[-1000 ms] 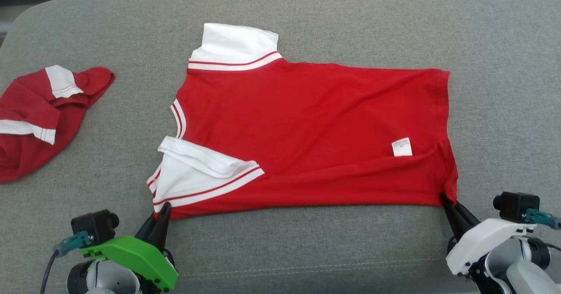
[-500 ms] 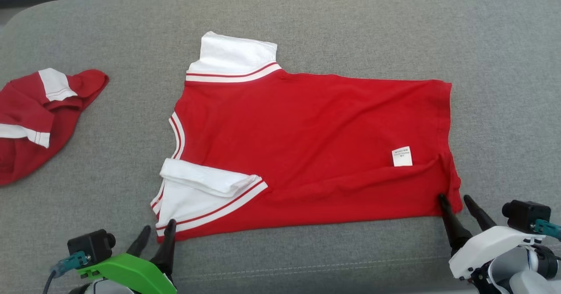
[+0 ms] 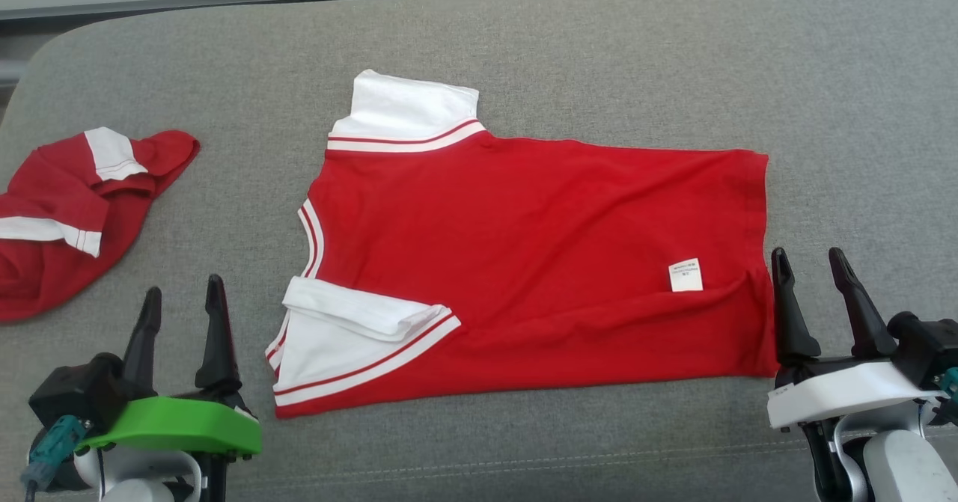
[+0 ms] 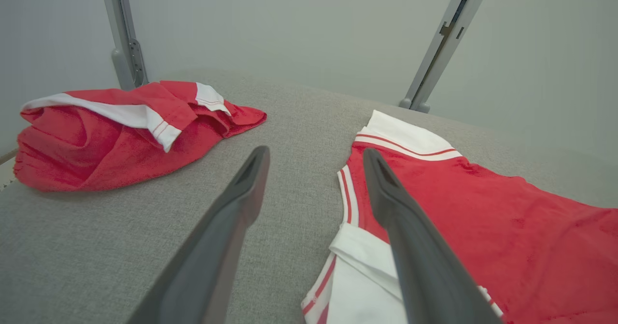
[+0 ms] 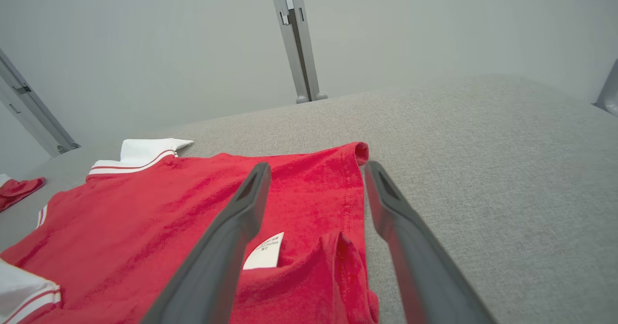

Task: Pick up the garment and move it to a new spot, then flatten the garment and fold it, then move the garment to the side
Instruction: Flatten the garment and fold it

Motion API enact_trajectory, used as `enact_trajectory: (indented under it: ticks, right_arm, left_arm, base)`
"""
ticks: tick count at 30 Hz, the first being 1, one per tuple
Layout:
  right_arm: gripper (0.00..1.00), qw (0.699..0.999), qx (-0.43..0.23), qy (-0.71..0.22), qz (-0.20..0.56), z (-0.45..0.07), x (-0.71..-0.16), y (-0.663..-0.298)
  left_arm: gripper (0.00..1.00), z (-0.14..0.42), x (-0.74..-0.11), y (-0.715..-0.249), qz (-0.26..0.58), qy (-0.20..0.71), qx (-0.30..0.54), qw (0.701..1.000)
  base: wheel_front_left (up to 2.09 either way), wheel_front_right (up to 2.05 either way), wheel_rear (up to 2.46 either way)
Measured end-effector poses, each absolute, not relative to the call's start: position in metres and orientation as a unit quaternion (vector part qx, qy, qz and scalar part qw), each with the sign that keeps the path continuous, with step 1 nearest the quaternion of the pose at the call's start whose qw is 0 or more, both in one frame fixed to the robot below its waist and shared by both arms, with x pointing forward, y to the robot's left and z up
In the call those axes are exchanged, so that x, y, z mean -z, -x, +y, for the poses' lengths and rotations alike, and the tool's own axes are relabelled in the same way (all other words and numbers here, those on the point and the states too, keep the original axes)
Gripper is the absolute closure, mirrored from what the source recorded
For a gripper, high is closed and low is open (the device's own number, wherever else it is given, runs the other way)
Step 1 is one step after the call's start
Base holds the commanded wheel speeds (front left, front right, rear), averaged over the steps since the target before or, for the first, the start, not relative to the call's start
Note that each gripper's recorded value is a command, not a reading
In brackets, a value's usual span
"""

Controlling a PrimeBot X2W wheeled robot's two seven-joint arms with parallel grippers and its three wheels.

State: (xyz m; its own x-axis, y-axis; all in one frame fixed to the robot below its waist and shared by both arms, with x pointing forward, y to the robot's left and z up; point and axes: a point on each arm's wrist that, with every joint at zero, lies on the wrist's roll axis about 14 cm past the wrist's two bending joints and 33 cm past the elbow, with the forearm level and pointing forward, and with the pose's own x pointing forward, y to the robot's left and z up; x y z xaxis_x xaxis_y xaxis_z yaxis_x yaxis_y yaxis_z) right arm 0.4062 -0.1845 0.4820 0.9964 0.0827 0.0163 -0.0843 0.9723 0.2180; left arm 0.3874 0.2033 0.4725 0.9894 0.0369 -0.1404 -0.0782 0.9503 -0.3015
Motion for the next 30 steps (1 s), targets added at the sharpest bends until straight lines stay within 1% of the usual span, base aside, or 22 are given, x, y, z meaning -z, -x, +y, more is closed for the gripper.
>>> enact_trajectory:
  ticks: [4,10,21,25,30]
  right_arm:
    - [0.0,0.993,-0.062,-0.089,-0.039,-0.174,-0.504,-0.409]
    - [0.0,0.992,-0.081,-0.07,-0.069,-0.161,-0.524,-0.405]
    - [0.0,0.991,-0.084,-0.076,-0.071,-0.153,-0.527,-0.389]
    - [0.0,0.991,-0.079,-0.08,-0.071,-0.155,-0.526,-0.388]
    - [0.0,0.992,-0.068,-0.091,-0.06,-0.161,-0.52,-0.389]
  left_arm:
    - [0.0,0.205,-0.502,-0.396,0.012,0.109,-0.024,0.994]
    - [0.0,0.199,-0.52,-0.393,-0.017,0.077,-0.012,0.997]
    - [0.0,0.187,-0.523,-0.386,-0.016,0.074,0.002,0.997]
    - [0.0,0.173,-0.521,-0.391,-0.005,0.076,0.032,0.997]
    - [0.0,0.151,-0.521,-0.411,0.017,0.077,0.087,0.993]
  base:
    - [0.0,0.0,0.0]
    - [0.0,0.0,0.0]
    - [0.0,0.0,0.0]
    - [0.0,0.0,0.0]
    - [0.0,0.0,0.0]
